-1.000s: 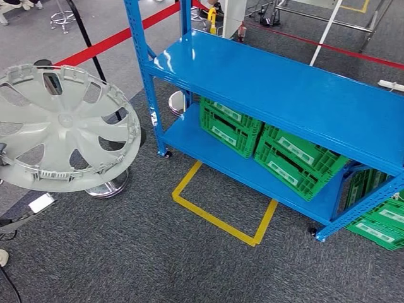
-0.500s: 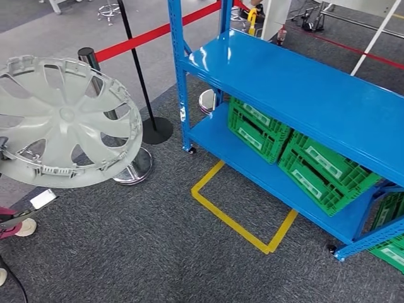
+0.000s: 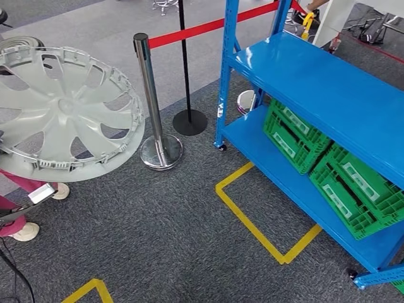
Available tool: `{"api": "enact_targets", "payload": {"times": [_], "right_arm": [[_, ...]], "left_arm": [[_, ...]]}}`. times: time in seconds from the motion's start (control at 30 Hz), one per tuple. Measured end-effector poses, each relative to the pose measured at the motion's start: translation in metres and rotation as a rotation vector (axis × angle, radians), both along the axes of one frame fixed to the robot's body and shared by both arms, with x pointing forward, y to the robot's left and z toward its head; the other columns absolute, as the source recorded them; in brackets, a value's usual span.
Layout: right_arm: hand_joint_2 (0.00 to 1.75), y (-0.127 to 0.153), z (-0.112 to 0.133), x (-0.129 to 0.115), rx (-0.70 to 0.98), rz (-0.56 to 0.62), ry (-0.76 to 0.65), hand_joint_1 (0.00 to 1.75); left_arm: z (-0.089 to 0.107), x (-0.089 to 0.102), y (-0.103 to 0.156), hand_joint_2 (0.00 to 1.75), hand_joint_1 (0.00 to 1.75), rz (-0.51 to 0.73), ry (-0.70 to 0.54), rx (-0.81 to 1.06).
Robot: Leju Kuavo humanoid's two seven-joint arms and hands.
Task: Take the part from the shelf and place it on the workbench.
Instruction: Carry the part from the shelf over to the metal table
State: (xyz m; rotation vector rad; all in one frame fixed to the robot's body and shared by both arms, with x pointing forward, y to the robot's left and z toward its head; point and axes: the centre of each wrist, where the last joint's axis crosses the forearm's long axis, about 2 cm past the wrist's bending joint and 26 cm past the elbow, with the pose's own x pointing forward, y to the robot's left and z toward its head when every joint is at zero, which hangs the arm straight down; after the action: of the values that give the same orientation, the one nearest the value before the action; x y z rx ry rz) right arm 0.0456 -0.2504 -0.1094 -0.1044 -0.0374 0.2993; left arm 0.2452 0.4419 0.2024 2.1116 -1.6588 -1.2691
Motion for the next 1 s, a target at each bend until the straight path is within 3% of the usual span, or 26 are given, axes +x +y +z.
{"api": "enact_targets", "payload": {"times": [1.0], "right_arm": [[0.00,-0.0050,-0.0007,-0.0027,-0.009,-0.003,0.003,0.00]], "left_arm": [[0.0065,0.0081,0.0007,1.75,1.75,-0.006,-0.016,0.007]]}}
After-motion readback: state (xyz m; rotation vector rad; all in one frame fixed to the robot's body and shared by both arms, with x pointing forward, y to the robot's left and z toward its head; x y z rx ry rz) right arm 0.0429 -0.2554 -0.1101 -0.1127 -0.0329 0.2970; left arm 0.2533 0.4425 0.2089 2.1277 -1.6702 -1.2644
